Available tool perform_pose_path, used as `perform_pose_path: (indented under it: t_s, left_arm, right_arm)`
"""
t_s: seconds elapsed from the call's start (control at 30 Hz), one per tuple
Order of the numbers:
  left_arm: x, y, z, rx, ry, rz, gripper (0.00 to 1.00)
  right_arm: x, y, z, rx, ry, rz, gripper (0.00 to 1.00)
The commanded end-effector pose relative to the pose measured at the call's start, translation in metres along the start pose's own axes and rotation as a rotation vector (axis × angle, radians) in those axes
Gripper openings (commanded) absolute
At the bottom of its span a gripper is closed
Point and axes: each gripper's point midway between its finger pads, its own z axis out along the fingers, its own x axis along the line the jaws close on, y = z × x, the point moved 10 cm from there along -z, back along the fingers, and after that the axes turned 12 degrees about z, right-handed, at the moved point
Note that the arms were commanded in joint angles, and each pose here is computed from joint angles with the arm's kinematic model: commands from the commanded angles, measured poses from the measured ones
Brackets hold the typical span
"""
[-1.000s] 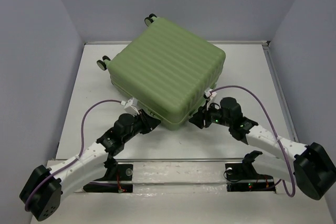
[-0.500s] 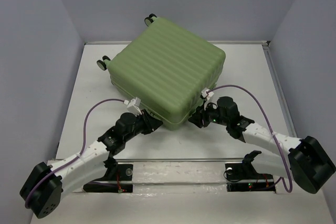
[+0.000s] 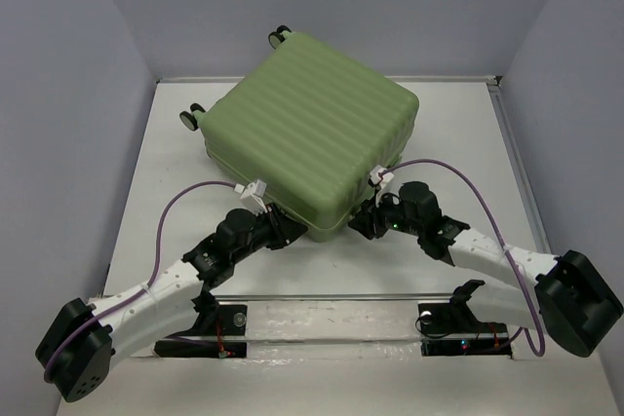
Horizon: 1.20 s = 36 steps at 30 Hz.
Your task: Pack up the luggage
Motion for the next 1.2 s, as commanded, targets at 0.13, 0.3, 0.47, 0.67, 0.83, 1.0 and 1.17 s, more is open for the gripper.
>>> perform_pose_path:
  t_s: [0.13,0.3,0.47,0.67,0.83,1.0,1.17]
  left_arm:
    - [-0.017,0.016,0.001,-0.057,-0.06,0.008,0.25]
    - [-0.017,0.015,0.002,-0.053,-0.059,0.008,0.24]
    - [-0.017,0.015,0.002,-0.054,-0.058,0.008,0.24]
    - [-0.02,0.018,0.002,-0.059,-0.064,0.009,0.24]
    - [-0.023,0.021,0.003,-0.065,-0.076,0.011,0.24]
    - [-0.027,0.024,0.004,-0.073,-0.087,0.011,0.24]
    - [-0.032,0.029,0.007,-0.083,-0.099,0.012,0.24]
  right_arm:
    - [0.022,0.051,0.001,-0.238,0.069,-0.119,0.42]
    - [0.027,0.054,-0.002,-0.265,0.086,-0.13,0.42]
    - [0.028,0.056,-0.004,-0.291,0.09,-0.139,0.42]
    - [0.025,0.057,0.004,-0.28,0.089,-0.131,0.42]
    - [0.022,0.052,0.01,-0.271,0.08,-0.119,0.42]
    - [0.02,0.051,0.011,-0.291,0.068,-0.111,0.35]
    - [0.023,0.049,0.01,-0.338,0.091,-0.087,0.16]
